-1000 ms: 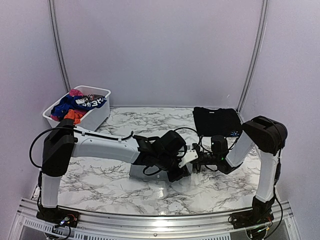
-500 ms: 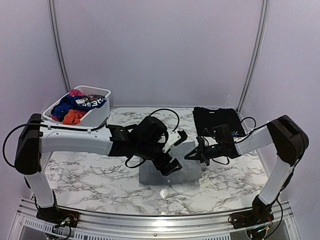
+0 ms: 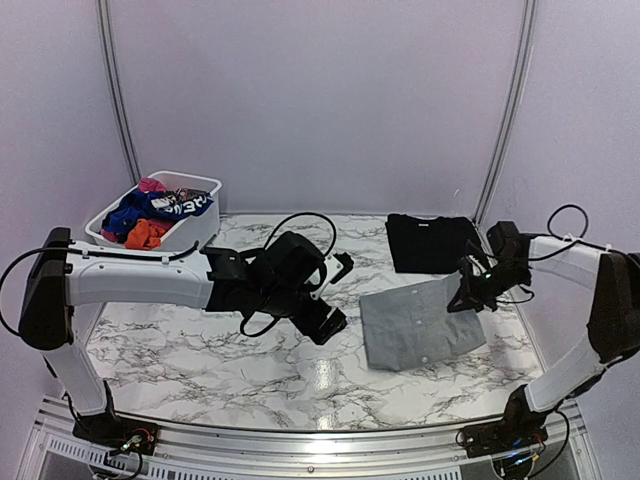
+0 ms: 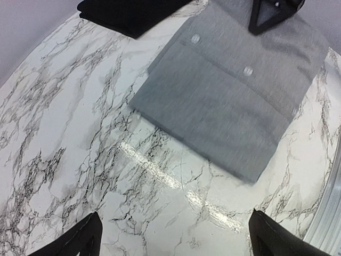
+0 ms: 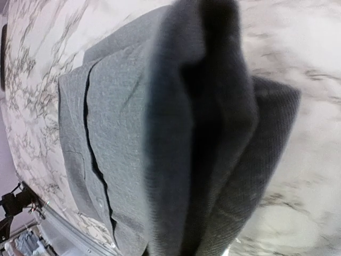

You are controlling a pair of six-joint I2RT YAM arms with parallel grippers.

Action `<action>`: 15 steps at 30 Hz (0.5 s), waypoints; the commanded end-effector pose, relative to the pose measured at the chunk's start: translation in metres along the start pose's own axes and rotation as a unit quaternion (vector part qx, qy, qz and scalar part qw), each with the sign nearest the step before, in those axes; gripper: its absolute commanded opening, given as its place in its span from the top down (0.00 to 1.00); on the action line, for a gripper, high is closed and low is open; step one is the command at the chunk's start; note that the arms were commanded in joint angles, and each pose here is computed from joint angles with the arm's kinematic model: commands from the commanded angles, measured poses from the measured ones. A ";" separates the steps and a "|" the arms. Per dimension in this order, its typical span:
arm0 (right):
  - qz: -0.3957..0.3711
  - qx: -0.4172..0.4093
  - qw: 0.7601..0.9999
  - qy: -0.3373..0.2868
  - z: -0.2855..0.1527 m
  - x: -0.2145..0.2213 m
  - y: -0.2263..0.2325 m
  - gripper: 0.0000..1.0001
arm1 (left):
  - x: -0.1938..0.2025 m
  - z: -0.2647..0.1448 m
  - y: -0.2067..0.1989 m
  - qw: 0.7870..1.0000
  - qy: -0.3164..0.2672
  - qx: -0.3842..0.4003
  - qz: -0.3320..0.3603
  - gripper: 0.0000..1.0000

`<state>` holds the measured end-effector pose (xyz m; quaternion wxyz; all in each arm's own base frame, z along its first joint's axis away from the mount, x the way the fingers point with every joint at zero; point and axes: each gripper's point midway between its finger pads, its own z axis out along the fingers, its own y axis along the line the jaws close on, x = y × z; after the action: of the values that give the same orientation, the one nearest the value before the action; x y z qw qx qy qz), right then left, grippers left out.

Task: Fold and stack the mixed laundry pile
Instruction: Pass from the left arm to the right, then turn over the square-folded shirt at the center of the board.

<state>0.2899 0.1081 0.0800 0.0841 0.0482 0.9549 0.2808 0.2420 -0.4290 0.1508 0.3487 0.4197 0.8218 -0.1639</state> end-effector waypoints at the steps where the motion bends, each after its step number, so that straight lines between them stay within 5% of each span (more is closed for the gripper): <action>1: 0.005 0.136 0.989 -0.057 -0.077 -0.010 -0.045 1.00 | 0.015 -0.015 0.014 0.999 0.025 -0.007 -0.020 0.01; 5: 0.026 0.236 0.965 -0.111 -0.129 -0.023 -0.070 1.00 | 0.030 -0.028 0.026 0.999 0.034 -0.015 -0.024 0.01; 15: 0.043 0.423 0.895 -0.132 -0.226 -0.083 -0.099 1.00 | 0.067 -0.062 0.066 0.997 0.042 -0.048 -0.049 0.01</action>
<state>0.3156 -0.0636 0.1814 0.1672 0.1557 0.9728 -0.0395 0.2462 -0.3386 0.1424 0.3250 0.3726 0.8592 -0.1317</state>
